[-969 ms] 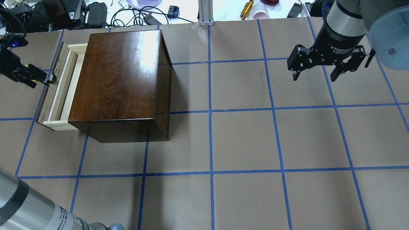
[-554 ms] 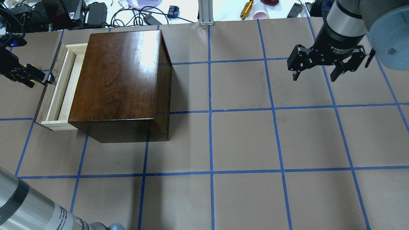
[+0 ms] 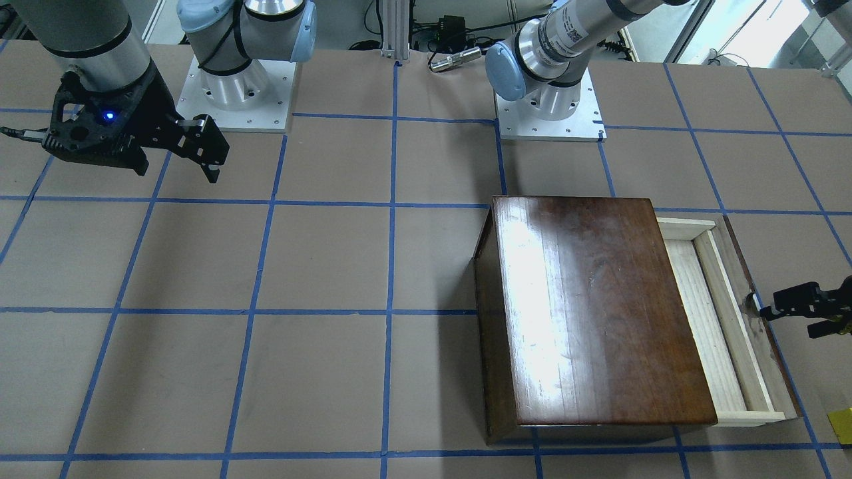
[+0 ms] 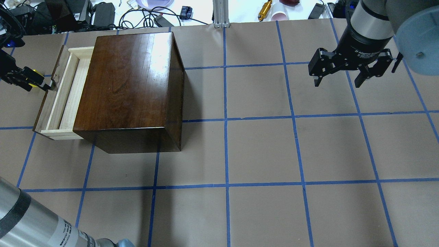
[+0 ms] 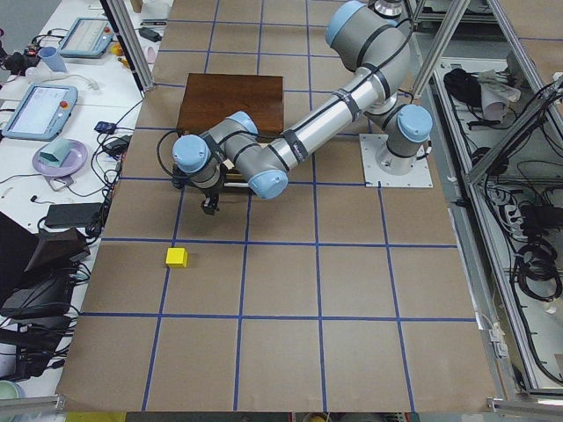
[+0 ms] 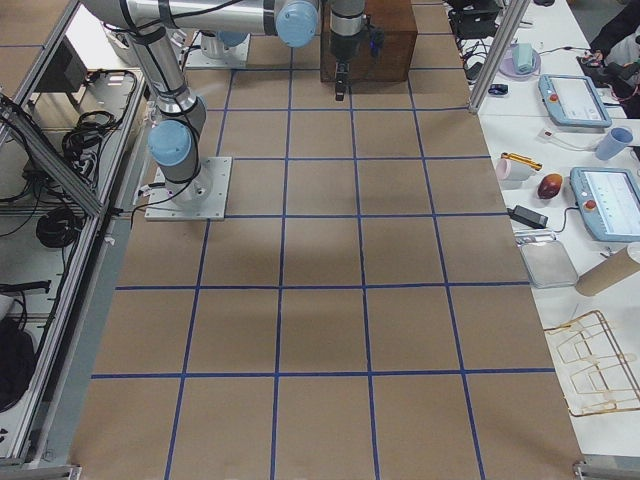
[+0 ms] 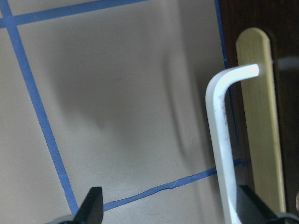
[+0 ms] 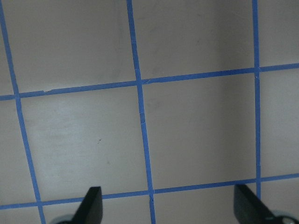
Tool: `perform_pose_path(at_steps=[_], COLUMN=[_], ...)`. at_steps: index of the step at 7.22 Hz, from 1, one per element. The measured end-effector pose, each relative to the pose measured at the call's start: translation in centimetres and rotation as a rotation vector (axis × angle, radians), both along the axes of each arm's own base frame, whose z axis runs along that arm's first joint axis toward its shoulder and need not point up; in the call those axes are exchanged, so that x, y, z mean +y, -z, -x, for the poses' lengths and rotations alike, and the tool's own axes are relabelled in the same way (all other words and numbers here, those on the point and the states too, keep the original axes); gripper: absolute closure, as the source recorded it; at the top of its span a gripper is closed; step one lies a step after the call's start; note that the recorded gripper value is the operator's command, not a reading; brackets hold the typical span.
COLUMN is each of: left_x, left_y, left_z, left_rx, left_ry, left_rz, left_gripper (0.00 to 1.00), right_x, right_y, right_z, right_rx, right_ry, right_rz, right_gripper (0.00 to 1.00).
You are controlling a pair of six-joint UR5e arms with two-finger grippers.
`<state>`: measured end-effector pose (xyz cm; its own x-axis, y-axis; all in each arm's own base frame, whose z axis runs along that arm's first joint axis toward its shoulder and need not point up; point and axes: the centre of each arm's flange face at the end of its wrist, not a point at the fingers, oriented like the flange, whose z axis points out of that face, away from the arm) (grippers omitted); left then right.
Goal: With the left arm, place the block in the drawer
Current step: 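Release the handle and move the left gripper over the yellow cube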
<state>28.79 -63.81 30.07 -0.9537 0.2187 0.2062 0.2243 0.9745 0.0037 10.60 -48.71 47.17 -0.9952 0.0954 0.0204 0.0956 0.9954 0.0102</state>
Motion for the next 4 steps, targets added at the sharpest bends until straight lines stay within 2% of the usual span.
perform_pose_path(at_steps=[1,4], left_x=[0.0,-1.0], left_y=[-1.0,-5.0], left_z=[-0.2,-3.6], left_rx=[-0.016,-0.136], left_ry=[0.0,-0.031], left_rz=[0.01,0.082], left_gripper=[0.0,0.0], right_x=[0.0,0.0], right_y=[0.0,0.0], right_z=[0.0,0.0], right_rx=[0.0,0.0], right_ry=[0.0,0.0], right_rz=[0.0,0.001], right_gripper=[0.0,0.0])
